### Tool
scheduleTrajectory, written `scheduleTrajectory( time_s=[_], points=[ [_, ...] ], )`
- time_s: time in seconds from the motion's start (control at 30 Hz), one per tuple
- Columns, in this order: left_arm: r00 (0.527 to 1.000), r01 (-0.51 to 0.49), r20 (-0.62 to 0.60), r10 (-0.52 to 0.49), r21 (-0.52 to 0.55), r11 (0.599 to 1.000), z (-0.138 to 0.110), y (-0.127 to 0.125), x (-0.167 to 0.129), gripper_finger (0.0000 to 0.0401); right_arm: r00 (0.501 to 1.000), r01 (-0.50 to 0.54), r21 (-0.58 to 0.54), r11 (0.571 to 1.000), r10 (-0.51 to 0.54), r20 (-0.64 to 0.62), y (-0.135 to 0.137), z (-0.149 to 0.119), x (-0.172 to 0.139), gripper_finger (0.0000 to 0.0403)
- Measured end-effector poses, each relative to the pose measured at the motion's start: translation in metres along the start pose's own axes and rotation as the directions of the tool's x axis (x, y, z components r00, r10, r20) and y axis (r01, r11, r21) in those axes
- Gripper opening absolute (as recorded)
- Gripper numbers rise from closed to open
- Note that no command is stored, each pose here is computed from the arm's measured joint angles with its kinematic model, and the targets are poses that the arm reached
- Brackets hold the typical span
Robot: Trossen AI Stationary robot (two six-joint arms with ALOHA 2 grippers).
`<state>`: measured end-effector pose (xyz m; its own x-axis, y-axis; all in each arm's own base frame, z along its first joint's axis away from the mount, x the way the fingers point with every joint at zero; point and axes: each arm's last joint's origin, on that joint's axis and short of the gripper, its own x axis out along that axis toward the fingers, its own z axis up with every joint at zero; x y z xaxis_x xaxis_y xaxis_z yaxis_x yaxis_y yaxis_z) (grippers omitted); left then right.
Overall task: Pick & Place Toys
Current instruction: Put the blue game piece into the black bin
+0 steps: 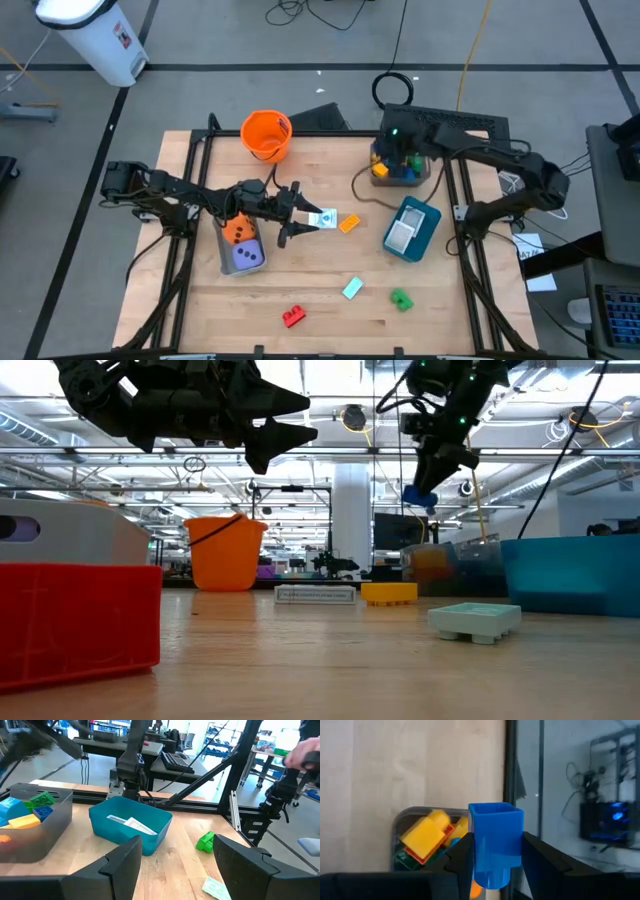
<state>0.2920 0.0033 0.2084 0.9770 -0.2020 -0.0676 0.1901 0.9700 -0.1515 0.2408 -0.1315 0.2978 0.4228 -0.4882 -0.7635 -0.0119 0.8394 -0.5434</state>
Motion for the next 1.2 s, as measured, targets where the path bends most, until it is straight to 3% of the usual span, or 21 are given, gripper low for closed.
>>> scheduleTrajectory(
  time_s=[0.23,0.63,1.2],
  points=[
    [1.000,0.000,0.001,0.000,0.000,1.000,0.000,0.000,0.000,0.0253,0.995,-0.072,0.156,0.985,0.060,0.080,-0.028,-0.022,0.011,0.0132],
    [1.000,0.000,-0.001,0.000,0.001,1.000,0.000,0.000,0.000,0.0253,0.989,-0.142,0.131,0.981,0.146,-0.028,-0.025,-0.025,0.067,0.0132],
    [1.000,0.000,-0.001,0.000,0.002,1.000,0.000,0.000,0.000,0.0253,0.984,-0.158,0.169,0.973,0.169,-0.054,-0.022,-0.040,0.077,0.0132]
  ],
)
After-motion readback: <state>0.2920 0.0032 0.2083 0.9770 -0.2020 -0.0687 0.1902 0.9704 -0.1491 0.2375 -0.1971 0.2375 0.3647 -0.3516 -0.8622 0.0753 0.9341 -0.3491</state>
